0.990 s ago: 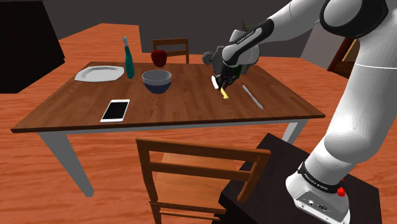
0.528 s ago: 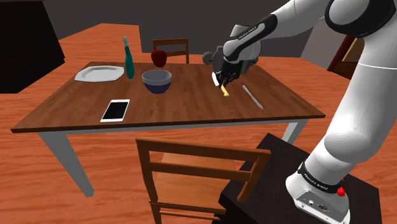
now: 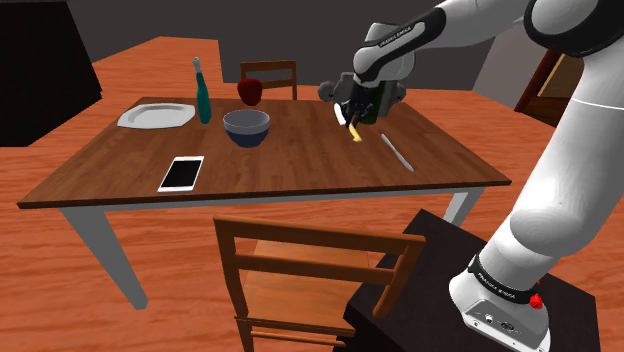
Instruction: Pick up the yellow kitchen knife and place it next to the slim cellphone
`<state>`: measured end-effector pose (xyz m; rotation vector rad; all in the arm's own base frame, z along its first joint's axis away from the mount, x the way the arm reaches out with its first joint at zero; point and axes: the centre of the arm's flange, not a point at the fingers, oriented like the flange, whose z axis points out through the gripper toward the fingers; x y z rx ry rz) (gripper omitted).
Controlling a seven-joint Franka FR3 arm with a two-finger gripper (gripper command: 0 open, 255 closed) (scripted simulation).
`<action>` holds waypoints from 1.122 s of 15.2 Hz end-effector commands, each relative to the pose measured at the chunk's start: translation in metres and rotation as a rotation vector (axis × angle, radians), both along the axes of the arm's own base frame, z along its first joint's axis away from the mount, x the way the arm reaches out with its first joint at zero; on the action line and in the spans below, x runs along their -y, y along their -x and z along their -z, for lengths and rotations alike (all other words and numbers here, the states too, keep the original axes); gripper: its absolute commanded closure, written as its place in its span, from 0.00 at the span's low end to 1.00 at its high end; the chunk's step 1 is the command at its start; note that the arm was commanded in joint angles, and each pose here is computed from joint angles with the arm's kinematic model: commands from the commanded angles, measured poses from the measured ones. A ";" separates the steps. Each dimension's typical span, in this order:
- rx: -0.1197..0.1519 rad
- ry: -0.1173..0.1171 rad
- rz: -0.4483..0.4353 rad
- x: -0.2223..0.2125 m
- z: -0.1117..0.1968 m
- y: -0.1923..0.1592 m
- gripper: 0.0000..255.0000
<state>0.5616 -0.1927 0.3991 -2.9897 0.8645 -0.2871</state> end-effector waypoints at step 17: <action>0.000 0.000 0.000 -0.184 -0.022 -0.018 1.00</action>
